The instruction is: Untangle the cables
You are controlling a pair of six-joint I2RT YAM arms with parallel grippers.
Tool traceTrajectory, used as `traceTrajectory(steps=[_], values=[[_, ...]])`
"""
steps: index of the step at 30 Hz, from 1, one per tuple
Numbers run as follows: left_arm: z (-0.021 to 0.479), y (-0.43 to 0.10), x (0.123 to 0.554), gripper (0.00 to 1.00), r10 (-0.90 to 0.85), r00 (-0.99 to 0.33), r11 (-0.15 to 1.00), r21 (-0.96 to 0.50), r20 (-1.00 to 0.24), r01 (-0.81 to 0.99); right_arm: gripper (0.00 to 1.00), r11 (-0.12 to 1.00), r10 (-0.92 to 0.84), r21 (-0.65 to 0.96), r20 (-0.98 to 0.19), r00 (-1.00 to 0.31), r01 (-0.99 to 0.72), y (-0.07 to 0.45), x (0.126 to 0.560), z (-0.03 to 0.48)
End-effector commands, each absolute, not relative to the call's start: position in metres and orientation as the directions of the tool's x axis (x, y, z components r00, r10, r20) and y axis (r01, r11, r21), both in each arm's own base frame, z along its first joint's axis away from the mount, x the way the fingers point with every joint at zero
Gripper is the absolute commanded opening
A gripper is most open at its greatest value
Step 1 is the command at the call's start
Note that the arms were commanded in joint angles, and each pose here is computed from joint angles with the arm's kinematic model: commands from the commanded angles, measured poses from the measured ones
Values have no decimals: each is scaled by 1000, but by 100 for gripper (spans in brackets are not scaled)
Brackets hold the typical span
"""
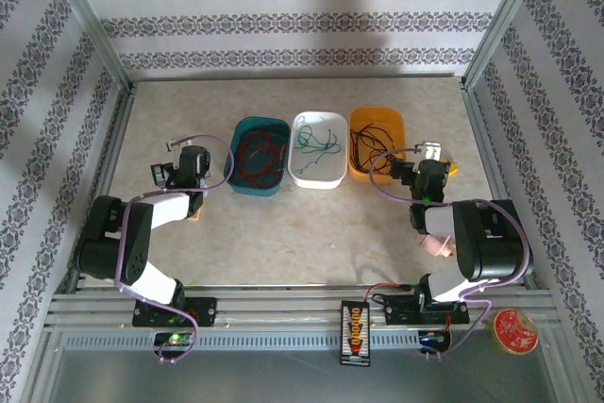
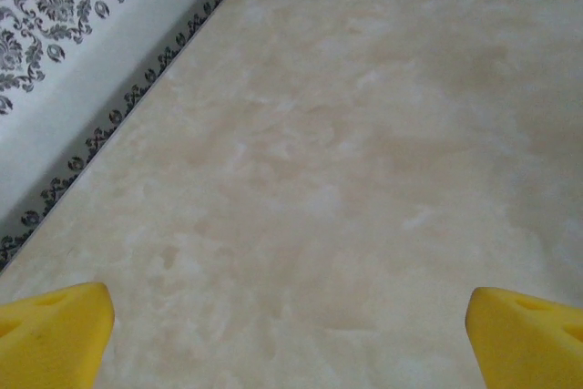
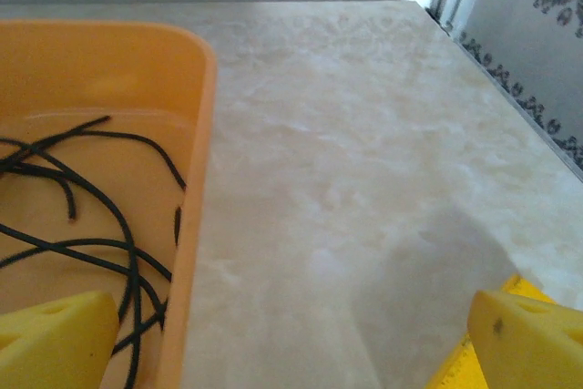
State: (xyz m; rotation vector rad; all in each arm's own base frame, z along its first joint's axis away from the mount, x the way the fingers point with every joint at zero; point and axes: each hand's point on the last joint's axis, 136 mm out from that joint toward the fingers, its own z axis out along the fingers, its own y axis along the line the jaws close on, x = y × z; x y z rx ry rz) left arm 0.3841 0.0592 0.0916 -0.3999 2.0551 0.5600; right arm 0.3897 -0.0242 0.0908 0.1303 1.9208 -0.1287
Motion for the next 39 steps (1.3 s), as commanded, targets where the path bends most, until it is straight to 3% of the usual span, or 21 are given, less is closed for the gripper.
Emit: traceTrajectory(steps=[1, 5, 6, 11, 16, 18, 20, 22, 24, 39], values=[[106, 65, 389, 99, -61, -445, 842, 194, -893, -504, 98, 996, 55, 34, -962, -267, 84, -9, 397, 108], [111, 67, 392, 99, -27, -336, 861, 149, -941, -486, 98, 996, 52, 31, -962, -269, 83, -8, 397, 108], [103, 66, 388, 99, -74, -401, 863, 143, -913, -485, 98, 996, 50, 29, -962, -269, 84, -8, 397, 108], [112, 58, 385, 99, -41, -297, 900, 94, -954, -425, 98, 996, 39, 16, -962, -270, 90, -7, 397, 108], [98, 22, 396, 99, 23, -333, 974, 96, -943, -205, 98, 996, 39, 16, -963, -268, 90, -7, 397, 109], [95, 27, 395, 99, 11, -274, 976, 71, -962, -207, 98, 996, 40, 16, -962, -269, 91, -7, 397, 108], [88, 25, 393, 99, -4, -347, 978, 69, -938, -198, 98, 996, 39, 15, -962, -270, 89, -7, 397, 108], [94, 26, 396, 99, 11, -287, 977, 72, -958, -201, 98, 996, 39, 16, -963, -268, 90, -7, 397, 108], [90, 26, 394, 99, -4, -331, 977, 66, -944, -202, 98, 996, 39, 16, -962, -269, 88, -7, 397, 108], [92, 26, 396, 99, 3, -307, 977, 68, -952, -202, 98, 997, 30, 7, -962, -270, 83, -5, 397, 108]])
